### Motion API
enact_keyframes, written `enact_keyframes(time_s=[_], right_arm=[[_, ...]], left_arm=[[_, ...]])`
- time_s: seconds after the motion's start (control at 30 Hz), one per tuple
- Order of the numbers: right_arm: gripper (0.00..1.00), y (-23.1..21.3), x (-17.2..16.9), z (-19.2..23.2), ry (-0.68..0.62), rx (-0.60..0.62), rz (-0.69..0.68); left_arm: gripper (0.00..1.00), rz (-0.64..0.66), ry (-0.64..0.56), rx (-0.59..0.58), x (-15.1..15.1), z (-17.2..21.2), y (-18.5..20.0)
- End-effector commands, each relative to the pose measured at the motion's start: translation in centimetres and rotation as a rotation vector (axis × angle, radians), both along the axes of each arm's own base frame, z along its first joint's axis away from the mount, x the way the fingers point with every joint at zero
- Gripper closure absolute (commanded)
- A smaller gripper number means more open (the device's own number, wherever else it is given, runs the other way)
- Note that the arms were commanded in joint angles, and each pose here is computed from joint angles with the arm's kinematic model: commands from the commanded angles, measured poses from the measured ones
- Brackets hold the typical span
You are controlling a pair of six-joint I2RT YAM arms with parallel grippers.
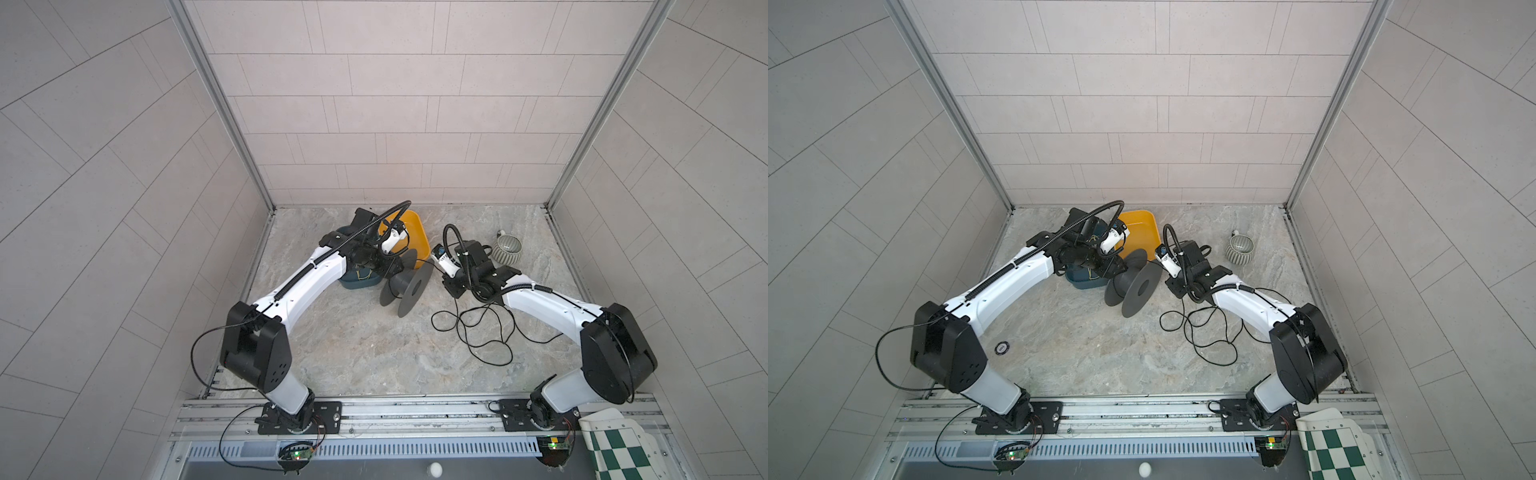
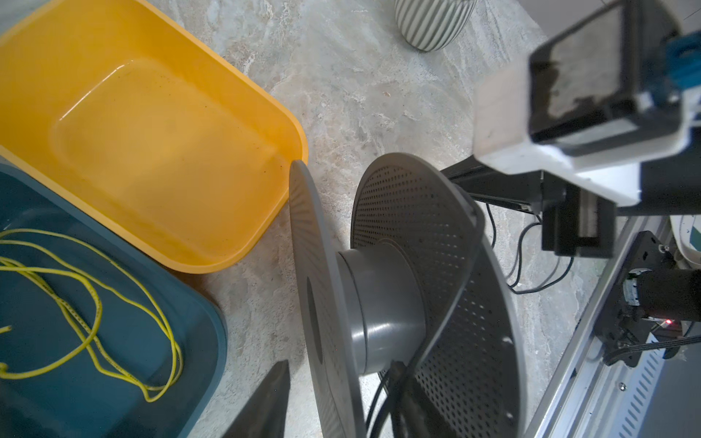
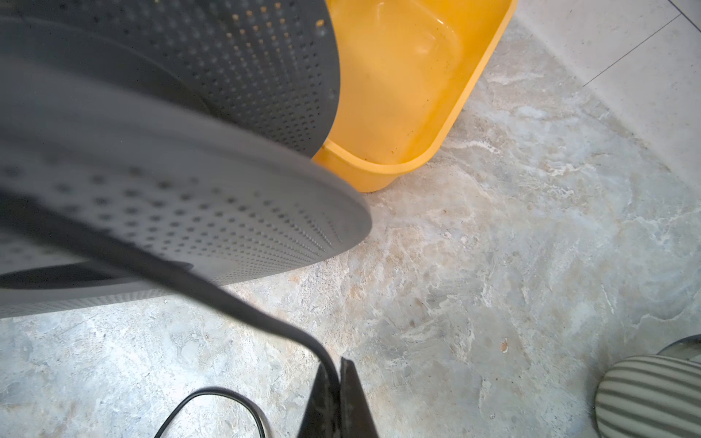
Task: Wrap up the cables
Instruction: 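Open the right gripper off the cable and draw it back from the spool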
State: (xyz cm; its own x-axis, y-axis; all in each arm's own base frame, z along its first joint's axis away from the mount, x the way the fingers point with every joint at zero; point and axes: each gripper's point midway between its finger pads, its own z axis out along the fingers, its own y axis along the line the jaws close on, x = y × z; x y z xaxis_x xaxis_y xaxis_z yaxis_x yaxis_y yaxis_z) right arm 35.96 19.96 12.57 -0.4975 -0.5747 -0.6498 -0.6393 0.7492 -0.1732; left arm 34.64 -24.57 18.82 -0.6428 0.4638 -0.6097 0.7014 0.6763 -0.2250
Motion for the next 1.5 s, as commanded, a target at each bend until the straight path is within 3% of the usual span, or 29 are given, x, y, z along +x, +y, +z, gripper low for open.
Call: enact_keyframes(time_s=[0.0, 0.27, 0.6, 0.77, 0.8, 0.83, 0.97, 1.07, 1.23, 1.47], right_arm=[[1.0, 0.0, 0.3, 0.5, -0.011, -0.01, 0.011], [1.0, 0.1, 0.7, 0.8, -0.019, -0.013, 0.011], [1.0, 0.6, 1.0, 2.0, -0.038, 0.02, 0.007], [1.0, 0.6, 0.7, 2.9, -0.037, 0.047, -0.007], [0.97, 0.6, 0.5, 3.2, -0.038, 0.057, -0.01], [0.87, 0.7, 0.2, 3.6, -0.035, 0.073, -0.009], [0.35, 0.5, -0.9, 6.2, -0.055, 0.162, -0.041], [0.13, -0.1, -1.9, 8.1, -0.089, 0.237, -0.082], [0.04, -1.0, -3.4, 9.8, -0.103, 0.339, -0.145], [0.15, -0.5, -5.6, 11.1, -0.103, 0.525, -0.136]], left_arm=[[0.55, 0.011, -0.032, 0.013, 1.0, 0.6, 0.0], [0.7, 0.065, -0.053, 0.054, 1.6, 0.4, 0.9], [1.0, 0.094, -0.081, 0.073, 1.3, 1.7, 1.3], [1.0, 0.139, -0.112, 0.075, 0.9, 3.8, 1.7], [1.0, 0.157, -0.117, 0.079, 0.9, 4.2, 1.9], [1.0, 0.17, -0.118, 0.081, 0.8, 4.8, 2.0], [1.0, 0.276, -0.119, 0.097, 0.7, 7.2, 3.3], [1.0, 0.351, -0.141, 0.117, 0.4, 9.0, 4.4], [1.0, 0.461, -0.155, 0.068, -0.1, 11.9, 5.7], [1.0, 0.515, -0.153, 0.047, -0.6, 15.3, 6.4]])
